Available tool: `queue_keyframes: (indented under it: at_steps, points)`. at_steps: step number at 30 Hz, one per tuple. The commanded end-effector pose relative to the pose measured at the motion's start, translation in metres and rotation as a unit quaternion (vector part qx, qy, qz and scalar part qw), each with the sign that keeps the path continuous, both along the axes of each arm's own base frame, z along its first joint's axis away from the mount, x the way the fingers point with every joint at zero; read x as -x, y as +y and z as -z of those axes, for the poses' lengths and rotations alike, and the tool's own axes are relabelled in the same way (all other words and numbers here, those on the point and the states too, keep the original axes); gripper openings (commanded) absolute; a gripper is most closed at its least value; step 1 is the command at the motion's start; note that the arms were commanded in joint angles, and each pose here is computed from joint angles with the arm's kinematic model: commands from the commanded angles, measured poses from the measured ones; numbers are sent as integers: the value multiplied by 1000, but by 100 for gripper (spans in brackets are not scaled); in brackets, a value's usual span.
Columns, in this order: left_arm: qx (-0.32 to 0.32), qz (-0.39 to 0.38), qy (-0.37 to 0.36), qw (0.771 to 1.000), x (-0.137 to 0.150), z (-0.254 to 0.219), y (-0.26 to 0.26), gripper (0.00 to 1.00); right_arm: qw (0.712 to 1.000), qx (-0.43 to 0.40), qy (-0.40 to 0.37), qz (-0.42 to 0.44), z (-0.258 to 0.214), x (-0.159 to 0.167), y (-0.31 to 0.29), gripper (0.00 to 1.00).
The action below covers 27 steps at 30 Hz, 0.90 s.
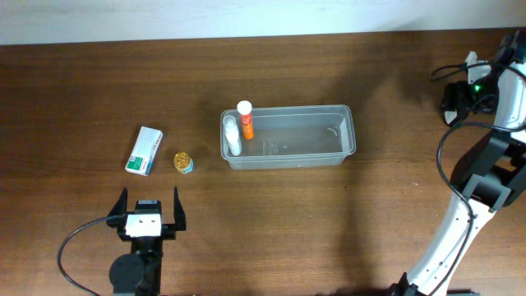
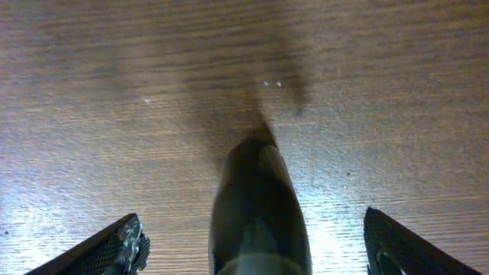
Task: Pack container
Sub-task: 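Grasp the black-capped white bottle with the right gripper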
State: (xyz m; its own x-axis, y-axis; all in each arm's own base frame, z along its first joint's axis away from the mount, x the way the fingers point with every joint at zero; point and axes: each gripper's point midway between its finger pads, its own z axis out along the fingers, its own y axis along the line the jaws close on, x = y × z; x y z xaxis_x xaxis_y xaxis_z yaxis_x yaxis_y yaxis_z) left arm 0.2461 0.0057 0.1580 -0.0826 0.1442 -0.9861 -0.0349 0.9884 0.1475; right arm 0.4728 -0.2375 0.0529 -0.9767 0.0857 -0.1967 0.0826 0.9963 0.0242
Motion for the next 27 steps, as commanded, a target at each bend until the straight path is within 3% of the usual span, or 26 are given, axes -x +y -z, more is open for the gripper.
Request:
queue_keyframes:
  at_steps: [1,10,14,19,27]
  points:
    - [-8,3,-1,1000,0,0,0,99,1000,-5,19,-3,16,6,2,83]
    - [-8,3,-1,1000,0,0,0,100,1000,-7,22,-3,20,8,3,71]
    - [-8,3,-1,1000,0,0,0,99,1000,-5,20,-3,20,6,2,53]
    - [-8,3,-1,1000,0,0,0,99,1000,-5,19,-2,20,6,1,51]
    - [-8,3,-1,1000,0,0,0,100,1000,-7,20,3,20,7,1,26]
